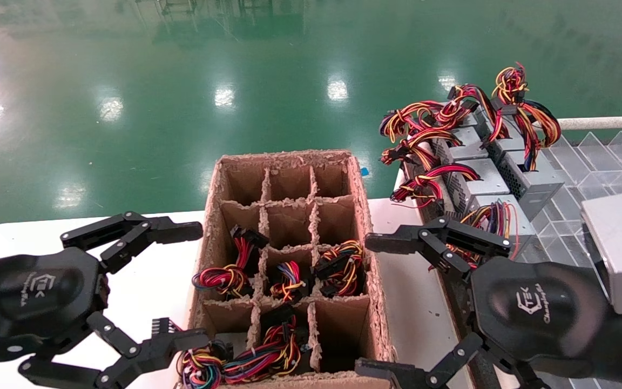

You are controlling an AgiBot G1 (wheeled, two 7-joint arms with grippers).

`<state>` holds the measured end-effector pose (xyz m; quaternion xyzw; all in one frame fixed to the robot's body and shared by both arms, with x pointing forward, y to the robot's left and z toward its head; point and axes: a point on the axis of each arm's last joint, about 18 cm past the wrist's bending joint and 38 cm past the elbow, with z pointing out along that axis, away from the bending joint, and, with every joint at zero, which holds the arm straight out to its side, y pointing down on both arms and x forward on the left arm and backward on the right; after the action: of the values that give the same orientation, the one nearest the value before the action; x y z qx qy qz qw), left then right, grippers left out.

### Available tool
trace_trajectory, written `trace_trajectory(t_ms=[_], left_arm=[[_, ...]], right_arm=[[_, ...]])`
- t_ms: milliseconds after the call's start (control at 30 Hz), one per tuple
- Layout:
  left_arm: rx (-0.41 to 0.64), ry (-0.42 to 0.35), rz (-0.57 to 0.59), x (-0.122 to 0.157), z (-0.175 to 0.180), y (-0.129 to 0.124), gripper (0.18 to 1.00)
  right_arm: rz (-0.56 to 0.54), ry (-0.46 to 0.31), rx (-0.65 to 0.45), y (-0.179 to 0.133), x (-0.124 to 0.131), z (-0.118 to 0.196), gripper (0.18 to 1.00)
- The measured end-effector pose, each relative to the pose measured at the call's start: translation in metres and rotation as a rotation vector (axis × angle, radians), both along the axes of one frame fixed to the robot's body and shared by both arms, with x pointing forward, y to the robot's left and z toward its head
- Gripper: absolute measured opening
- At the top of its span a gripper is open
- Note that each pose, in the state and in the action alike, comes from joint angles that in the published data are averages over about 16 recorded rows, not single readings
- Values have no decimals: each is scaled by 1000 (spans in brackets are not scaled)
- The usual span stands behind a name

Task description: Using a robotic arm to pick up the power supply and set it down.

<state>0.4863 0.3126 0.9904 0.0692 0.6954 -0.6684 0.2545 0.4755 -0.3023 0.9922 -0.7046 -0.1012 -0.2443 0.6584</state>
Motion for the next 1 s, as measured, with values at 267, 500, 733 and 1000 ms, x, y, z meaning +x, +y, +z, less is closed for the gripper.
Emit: trace_trajectory(t_ms=[267,500,733,1000], left_arm=[[0,0,0,0,0,0,1001],[0,0,0,0,0,0,1001],[0,0,0,0,0,0,1001],[0,0,0,0,0,0,1001]], right_arm=[[0,0,0,0,0,0,1000],[0,0,0,0,0,0,1000],[0,0,0,0,0,0,1000],[0,0,0,0,0,0,1000]])
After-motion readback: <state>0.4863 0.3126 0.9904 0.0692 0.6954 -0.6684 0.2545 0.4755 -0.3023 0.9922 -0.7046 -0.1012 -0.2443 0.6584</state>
